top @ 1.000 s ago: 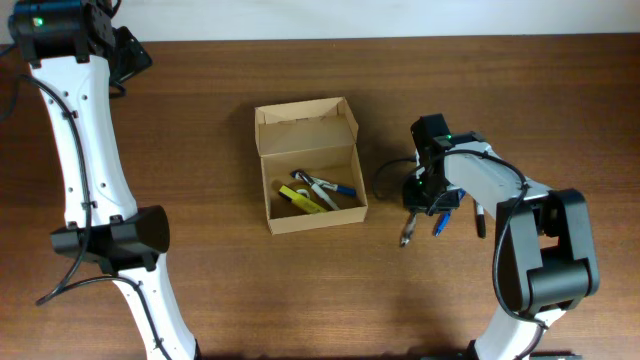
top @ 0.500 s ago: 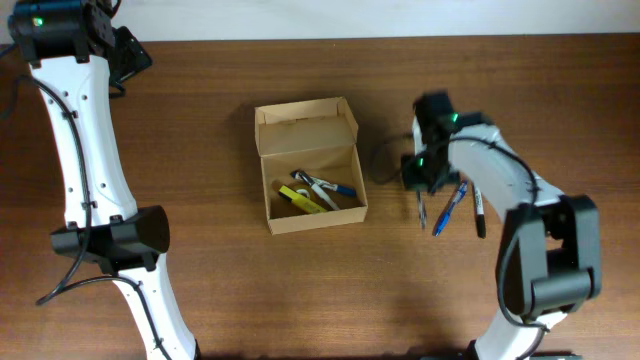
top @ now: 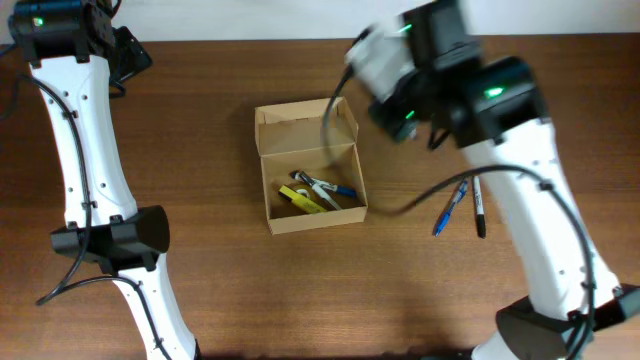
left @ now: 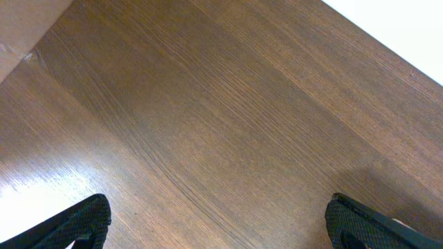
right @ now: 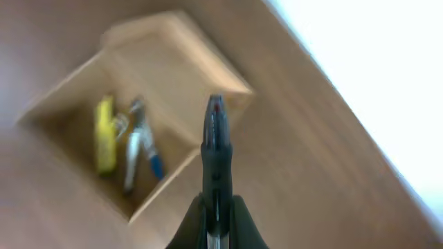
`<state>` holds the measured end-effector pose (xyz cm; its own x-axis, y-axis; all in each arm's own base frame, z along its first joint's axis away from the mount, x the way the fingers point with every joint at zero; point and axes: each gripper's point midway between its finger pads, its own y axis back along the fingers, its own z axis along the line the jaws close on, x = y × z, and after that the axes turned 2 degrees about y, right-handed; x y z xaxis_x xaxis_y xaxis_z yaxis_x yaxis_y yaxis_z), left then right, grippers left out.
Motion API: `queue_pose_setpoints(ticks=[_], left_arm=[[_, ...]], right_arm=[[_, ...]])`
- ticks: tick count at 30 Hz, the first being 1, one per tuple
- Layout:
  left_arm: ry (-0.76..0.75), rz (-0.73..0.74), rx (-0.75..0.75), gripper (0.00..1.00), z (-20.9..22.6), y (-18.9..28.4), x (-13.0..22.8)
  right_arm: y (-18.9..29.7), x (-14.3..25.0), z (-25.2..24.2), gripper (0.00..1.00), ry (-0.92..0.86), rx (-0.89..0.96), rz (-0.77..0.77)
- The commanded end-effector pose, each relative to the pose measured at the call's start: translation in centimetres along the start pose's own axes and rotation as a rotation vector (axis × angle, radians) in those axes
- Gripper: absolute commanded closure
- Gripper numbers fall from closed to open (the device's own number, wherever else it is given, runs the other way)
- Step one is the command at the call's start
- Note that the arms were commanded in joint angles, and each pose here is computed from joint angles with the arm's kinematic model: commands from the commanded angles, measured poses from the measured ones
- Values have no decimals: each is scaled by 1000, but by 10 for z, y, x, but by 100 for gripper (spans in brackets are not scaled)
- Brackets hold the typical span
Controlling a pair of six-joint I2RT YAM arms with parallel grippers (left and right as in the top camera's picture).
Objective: Pack container
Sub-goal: 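Carry the black pen into the box and release it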
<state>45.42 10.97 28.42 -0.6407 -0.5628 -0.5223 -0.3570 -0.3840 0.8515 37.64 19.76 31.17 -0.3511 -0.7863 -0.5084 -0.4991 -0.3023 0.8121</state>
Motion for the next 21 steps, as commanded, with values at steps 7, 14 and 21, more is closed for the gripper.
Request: queue_pose_setpoints(ticks=[7, 14, 21], left_arm=[[4, -39, 10, 0, 7, 16, -6], [4, -39, 10, 0, 7, 16, -6], [4, -39, 10, 0, 7, 16, -6]], right_arm=[[-76, -7, 92, 96, 643, -263, 77], [-141, 13, 115, 96, 672, -412, 150], [-191, 35, 147, 96, 626, -570, 193]])
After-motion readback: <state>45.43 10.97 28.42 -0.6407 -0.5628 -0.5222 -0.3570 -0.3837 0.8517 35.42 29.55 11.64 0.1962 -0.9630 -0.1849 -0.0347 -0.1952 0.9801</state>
